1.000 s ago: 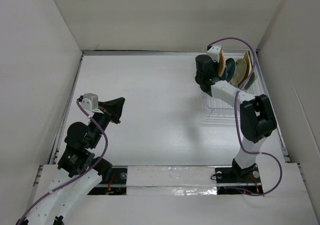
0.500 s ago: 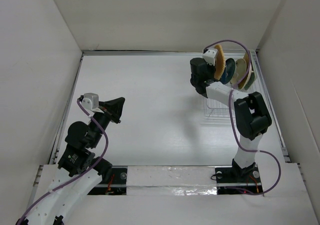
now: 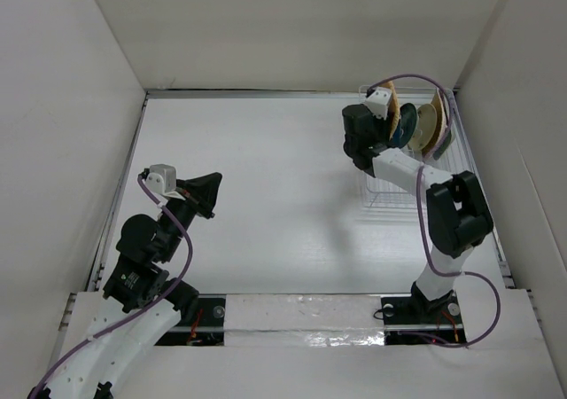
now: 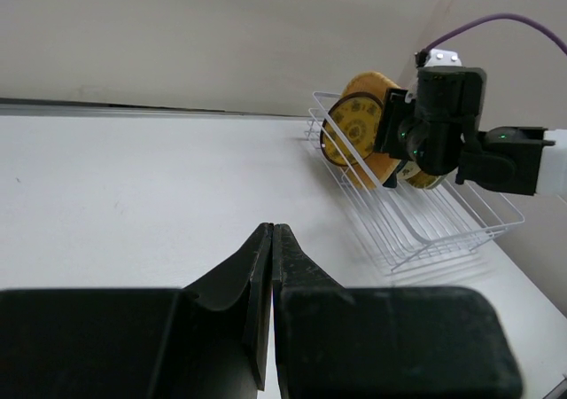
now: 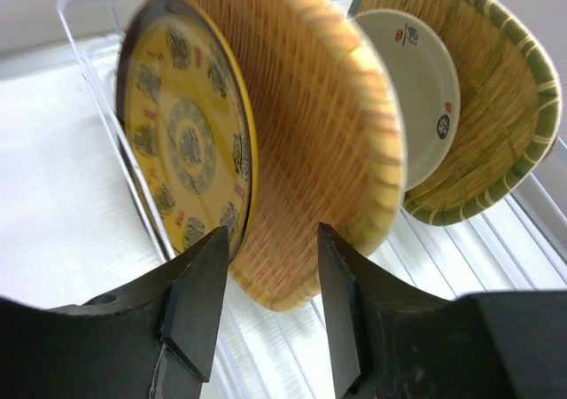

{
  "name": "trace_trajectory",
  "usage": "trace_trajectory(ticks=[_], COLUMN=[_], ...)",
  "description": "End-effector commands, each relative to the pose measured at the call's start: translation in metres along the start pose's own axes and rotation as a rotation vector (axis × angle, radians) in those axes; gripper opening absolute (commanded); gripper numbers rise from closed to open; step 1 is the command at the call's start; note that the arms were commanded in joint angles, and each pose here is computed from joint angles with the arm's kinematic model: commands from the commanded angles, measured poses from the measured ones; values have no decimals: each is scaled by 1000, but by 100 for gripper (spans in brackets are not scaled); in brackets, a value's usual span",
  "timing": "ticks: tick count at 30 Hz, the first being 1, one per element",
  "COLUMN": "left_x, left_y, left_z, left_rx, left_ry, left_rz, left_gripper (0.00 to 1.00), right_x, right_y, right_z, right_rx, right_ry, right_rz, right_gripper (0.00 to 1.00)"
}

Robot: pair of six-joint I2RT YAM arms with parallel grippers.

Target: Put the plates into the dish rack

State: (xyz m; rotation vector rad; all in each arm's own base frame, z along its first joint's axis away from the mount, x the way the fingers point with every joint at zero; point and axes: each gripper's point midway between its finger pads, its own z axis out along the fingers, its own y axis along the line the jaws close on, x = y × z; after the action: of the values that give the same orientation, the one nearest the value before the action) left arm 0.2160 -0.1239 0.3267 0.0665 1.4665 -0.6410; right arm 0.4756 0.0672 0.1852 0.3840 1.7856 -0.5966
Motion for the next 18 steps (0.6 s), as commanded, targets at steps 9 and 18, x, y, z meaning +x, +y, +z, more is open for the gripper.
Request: trace_trajectory(ticks=[9, 18], left_x=[-15, -18], left_y=[-1, -4], left_z=[3, 2], left_rx=[-7, 15], left_ry=[-44, -65], left_rz=[9, 8], left_gripper=[13, 47], right_x=[-104, -97], right_y=[7, 33], right_z=[-90, -248], right_rx=[-422, -969], right_ry=[-132, -227], right_rz=[333, 390], right_gripper=[80, 100])
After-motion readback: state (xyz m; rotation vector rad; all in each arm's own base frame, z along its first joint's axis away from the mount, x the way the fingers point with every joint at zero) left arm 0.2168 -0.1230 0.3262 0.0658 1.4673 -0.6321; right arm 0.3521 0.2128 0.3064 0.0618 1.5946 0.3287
